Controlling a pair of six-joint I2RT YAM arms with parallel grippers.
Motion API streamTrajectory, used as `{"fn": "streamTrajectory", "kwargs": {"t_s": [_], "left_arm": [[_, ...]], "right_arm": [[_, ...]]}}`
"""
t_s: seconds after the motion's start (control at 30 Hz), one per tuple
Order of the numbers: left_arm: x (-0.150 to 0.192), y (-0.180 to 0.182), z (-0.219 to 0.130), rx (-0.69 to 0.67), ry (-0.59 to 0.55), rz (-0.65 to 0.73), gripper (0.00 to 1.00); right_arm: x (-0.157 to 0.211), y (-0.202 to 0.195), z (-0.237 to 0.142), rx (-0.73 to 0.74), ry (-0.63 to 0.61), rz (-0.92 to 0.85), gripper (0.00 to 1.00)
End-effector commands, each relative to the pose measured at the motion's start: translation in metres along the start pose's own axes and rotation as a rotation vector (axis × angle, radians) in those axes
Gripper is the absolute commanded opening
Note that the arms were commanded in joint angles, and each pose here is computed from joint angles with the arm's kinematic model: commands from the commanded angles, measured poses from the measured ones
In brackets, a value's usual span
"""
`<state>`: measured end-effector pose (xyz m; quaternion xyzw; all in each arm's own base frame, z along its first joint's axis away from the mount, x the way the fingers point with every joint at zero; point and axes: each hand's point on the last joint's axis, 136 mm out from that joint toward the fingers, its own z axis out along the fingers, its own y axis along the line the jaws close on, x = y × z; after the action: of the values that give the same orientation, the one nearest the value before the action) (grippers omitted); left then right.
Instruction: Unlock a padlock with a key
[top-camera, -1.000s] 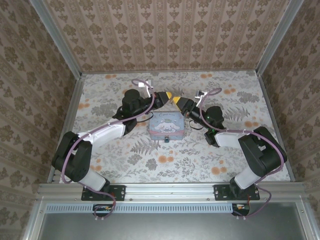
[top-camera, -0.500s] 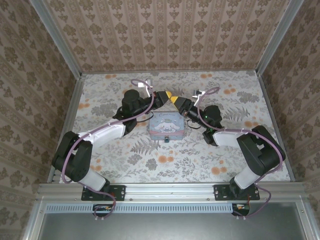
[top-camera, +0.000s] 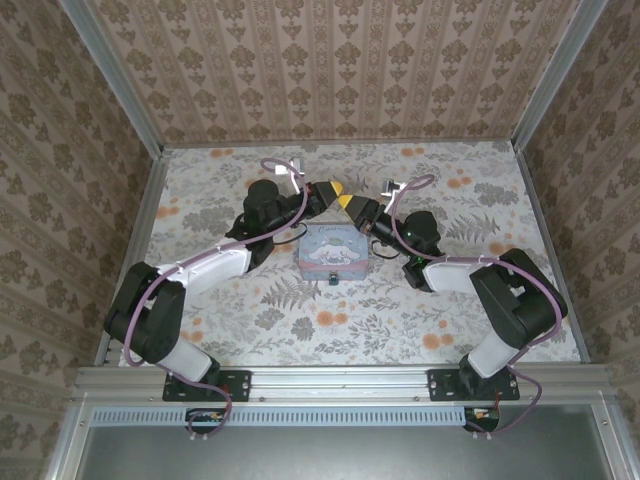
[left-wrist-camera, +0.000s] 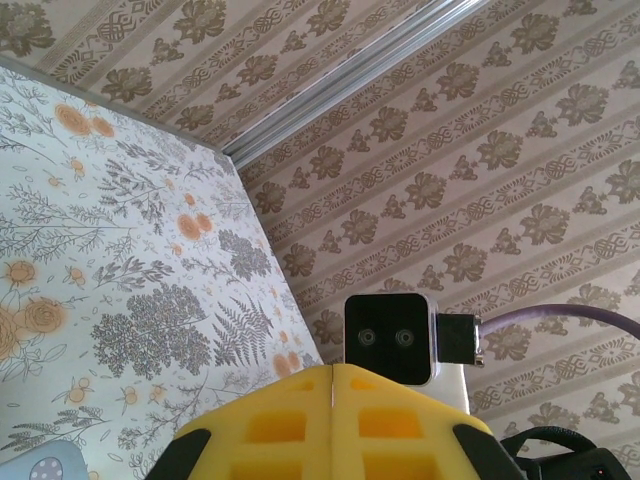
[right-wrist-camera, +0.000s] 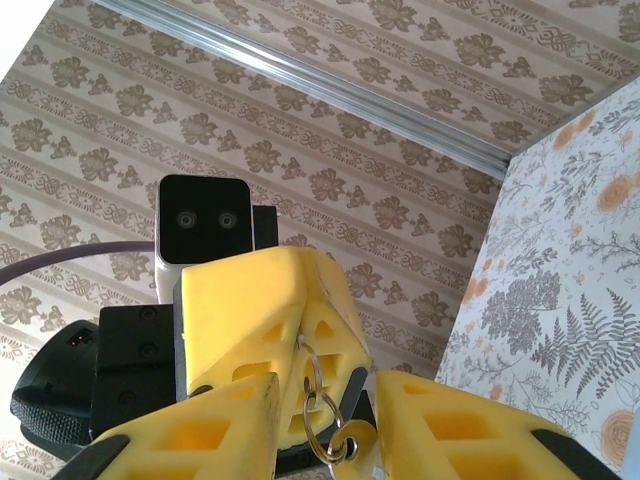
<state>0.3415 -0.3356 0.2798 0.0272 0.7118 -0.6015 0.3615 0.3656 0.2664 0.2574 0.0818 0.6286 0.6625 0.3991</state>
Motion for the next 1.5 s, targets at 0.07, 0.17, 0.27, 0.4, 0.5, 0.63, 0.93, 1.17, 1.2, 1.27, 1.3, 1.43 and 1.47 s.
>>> {"fn": "streamTrajectory", "kwargs": {"t_s": [0.07, 0.17, 0.27, 0.4, 0.5, 0.63, 0.93, 1.17, 1.2, 1.27, 1.3, 1.43, 1.47], "left_arm": [[-0.003, 0.001, -0.001, 0.012, -0.024, -0.007, 0.00], [-0.003, 0.000, -0.002, 0.014, -0.028, -0.009, 0.00], [-0.003, 0.000, -0.004, 0.013, -0.029, -0.010, 0.00], [-0.003, 0.000, -0.004, 0.012, -0.031, -0.009, 0.00], [-0.003, 0.000, -0.004, 0.011, -0.031, -0.009, 0.00], [-0.004, 0.000, -0.004, 0.009, -0.036, -0.009, 0.00], [-0.005, 0.002, -0.003, 0.001, -0.043, -0.010, 0.00], [-0.005, 0.003, -0.003, -0.001, -0.045, -0.011, 0.00], [-0.005, 0.004, -0.003, -0.003, -0.045, -0.012, 0.00], [-0.005, 0.004, -0.003, -0.004, -0.046, -0.013, 0.00], [-0.005, 0.003, -0.003, -0.002, -0.046, -0.012, 0.00], [-0.005, 0.003, -0.003, -0.002, -0.047, -0.015, 0.00], [-0.005, 0.004, -0.003, -0.004, -0.046, -0.015, 0.00]], "right_arm": [[-0.012, 0.018, 0.007, -0.056, -0.049, -0.023, 0.33], [-0.015, 0.019, 0.008, -0.059, -0.054, -0.022, 0.33], [-0.015, 0.020, 0.009, -0.063, -0.055, -0.021, 0.33], [-0.015, 0.018, 0.009, -0.061, -0.052, -0.014, 0.32], [-0.013, 0.015, 0.008, -0.054, -0.049, -0.011, 0.31], [-0.011, 0.014, 0.007, -0.051, -0.044, -0.008, 0.29], [-0.008, 0.012, 0.006, -0.047, -0.042, -0.002, 0.24], [-0.005, 0.012, 0.006, -0.047, -0.034, 0.002, 0.26], [-0.004, 0.011, 0.007, -0.045, -0.032, 0.003, 0.26], [-0.004, 0.010, 0.006, -0.043, -0.032, 0.003, 0.26], [-0.004, 0.010, 0.006, -0.043, -0.033, 0.002, 0.25], [-0.004, 0.009, 0.006, -0.038, -0.035, 0.004, 0.16], [-0.004, 0.007, 0.006, -0.033, -0.037, 0.006, 0.11]]}}
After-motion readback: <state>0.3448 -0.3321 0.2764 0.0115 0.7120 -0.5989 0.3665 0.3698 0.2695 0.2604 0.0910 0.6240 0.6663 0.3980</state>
